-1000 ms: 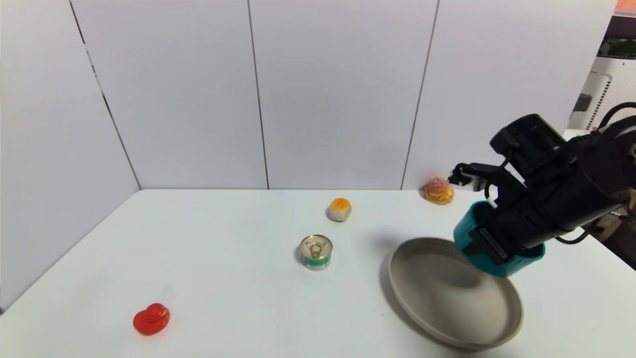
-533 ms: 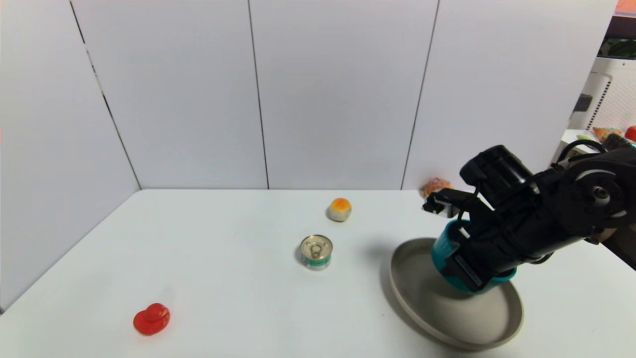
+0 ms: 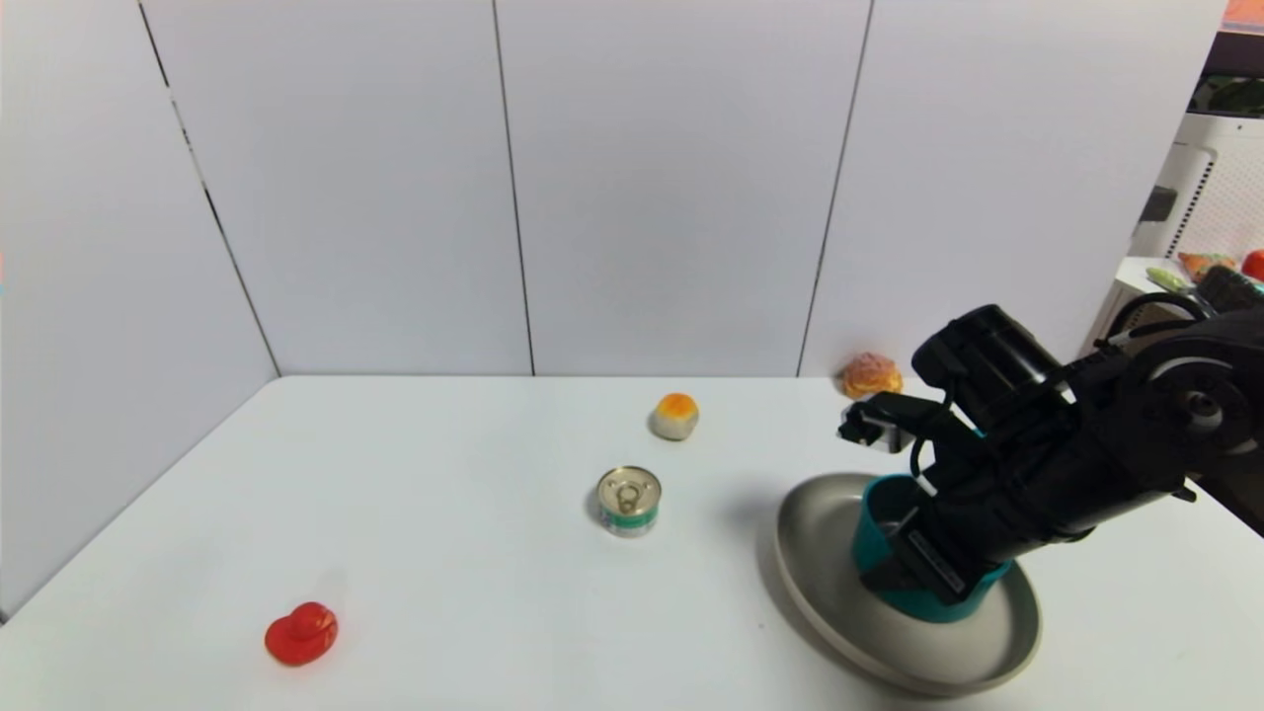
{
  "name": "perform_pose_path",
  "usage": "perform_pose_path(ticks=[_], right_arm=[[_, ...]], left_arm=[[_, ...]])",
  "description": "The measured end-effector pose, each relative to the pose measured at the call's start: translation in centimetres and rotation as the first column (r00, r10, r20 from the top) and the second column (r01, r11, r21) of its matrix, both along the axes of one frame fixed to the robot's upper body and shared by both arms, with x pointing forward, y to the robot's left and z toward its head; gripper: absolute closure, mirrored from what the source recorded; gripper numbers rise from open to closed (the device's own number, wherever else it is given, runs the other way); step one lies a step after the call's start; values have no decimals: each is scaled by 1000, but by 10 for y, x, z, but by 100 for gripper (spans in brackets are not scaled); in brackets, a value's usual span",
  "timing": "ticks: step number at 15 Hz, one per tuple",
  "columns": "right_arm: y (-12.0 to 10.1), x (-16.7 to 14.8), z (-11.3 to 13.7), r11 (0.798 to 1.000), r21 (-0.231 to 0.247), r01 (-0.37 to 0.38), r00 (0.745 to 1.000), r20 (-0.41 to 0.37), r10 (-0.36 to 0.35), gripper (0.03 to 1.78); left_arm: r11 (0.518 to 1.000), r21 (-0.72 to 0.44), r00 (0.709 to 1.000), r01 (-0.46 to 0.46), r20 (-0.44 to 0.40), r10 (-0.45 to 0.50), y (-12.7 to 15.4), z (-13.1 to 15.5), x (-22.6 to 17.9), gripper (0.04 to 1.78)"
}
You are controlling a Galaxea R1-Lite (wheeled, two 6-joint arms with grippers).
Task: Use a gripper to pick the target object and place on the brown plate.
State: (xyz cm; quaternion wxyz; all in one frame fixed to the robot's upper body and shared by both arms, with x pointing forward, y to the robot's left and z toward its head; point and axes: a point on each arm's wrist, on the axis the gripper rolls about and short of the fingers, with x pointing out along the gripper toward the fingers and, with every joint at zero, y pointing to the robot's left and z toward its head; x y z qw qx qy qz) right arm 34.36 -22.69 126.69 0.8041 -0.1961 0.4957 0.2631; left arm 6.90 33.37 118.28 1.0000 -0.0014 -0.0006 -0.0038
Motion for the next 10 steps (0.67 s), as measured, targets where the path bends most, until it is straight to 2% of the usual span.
perform_pose_path(ticks=[3, 5, 8, 10], right_arm=[[-10, -12, 30, 999, 42, 13, 994, 107, -17, 47], [-22, -25, 56, 996, 80, 33, 979, 198, -49, 39], [-48, -60, 91, 987, 143, 79, 933, 338, -124, 30], [-68, -92, 102, 976, 183, 119, 883, 429, -188, 26]], left_arm=[[1000, 0, 1000, 0, 0, 0, 0, 0, 0, 13], [1000, 0, 1000, 0, 0, 0, 0, 0, 0, 13], [1000, 0, 1000, 0, 0, 0, 0, 0, 0, 13], [1000, 0, 1000, 0, 0, 0, 0, 0, 0, 13]])
